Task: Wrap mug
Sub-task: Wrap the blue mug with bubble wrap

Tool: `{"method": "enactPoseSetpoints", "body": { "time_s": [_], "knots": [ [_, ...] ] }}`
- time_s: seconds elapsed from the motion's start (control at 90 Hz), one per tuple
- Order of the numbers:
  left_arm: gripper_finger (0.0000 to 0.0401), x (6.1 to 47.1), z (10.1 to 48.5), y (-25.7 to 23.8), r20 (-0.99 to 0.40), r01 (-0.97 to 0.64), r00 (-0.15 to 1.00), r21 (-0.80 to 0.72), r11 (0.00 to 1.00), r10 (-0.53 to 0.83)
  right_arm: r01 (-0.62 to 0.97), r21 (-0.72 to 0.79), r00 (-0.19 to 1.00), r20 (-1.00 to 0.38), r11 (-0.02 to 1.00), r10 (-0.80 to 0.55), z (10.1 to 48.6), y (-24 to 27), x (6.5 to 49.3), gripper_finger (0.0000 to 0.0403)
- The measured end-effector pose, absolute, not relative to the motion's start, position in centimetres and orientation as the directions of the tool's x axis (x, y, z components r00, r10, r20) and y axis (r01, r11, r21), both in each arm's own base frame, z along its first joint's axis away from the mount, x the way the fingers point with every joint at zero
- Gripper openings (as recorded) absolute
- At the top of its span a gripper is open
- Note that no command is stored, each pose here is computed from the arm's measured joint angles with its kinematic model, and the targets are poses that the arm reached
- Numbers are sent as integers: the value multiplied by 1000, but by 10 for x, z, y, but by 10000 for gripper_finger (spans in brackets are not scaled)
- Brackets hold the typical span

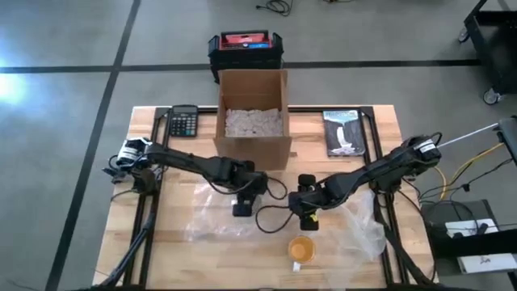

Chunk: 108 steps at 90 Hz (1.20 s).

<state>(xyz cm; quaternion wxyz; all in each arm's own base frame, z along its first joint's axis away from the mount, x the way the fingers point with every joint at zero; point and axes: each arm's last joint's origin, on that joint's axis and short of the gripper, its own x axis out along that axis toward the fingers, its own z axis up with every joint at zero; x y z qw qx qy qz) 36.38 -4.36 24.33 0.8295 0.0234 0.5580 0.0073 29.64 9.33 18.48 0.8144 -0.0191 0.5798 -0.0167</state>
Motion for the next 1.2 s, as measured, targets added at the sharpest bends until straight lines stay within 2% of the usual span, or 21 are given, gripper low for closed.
{"method": "enactPoseSetpoints", "body": {
  "time_s": [0.1,0.222,0.389,0.533,0.722,0.811,1.011,1.1,1.2],
  "knots": [
    [49,367,244,-44,-913,10,406,45,999,37,4,-52,326,-944,999,-50,185,93,296,223],
    [114,371,255,-45,-900,17,435,37,999,26,-10,-61,312,-948,998,-55,186,92,296,231],
    [198,367,288,-45,-913,9,408,33,999,26,-4,-74,266,-961,997,-70,209,91,293,243],
    [239,345,307,-50,-932,-15,359,44,999,47,-3,-87,209,-974,996,-84,231,94,275,251],
    [242,306,304,-58,-924,-69,370,81,994,101,-22,-92,189,-978,996,-86,230,109,237,246],
    [231,291,288,-62,-908,-84,409,55,995,85,-37,-159,202,-968,987,-148,212,116,220,238],
    [205,263,239,-64,-838,-109,544,-31,994,34,-74,-376,422,-851,924,-312,168,127,211,222],
    [196,255,219,-62,-806,-131,592,-69,989,22,-112,-428,516,-796,897,-315,158,131,220,216],
    [187,250,200,-61,-764,-137,645,-107,985,6,-206,-496,566,-764,843,-311,147,135,234,207]
  ]
}}
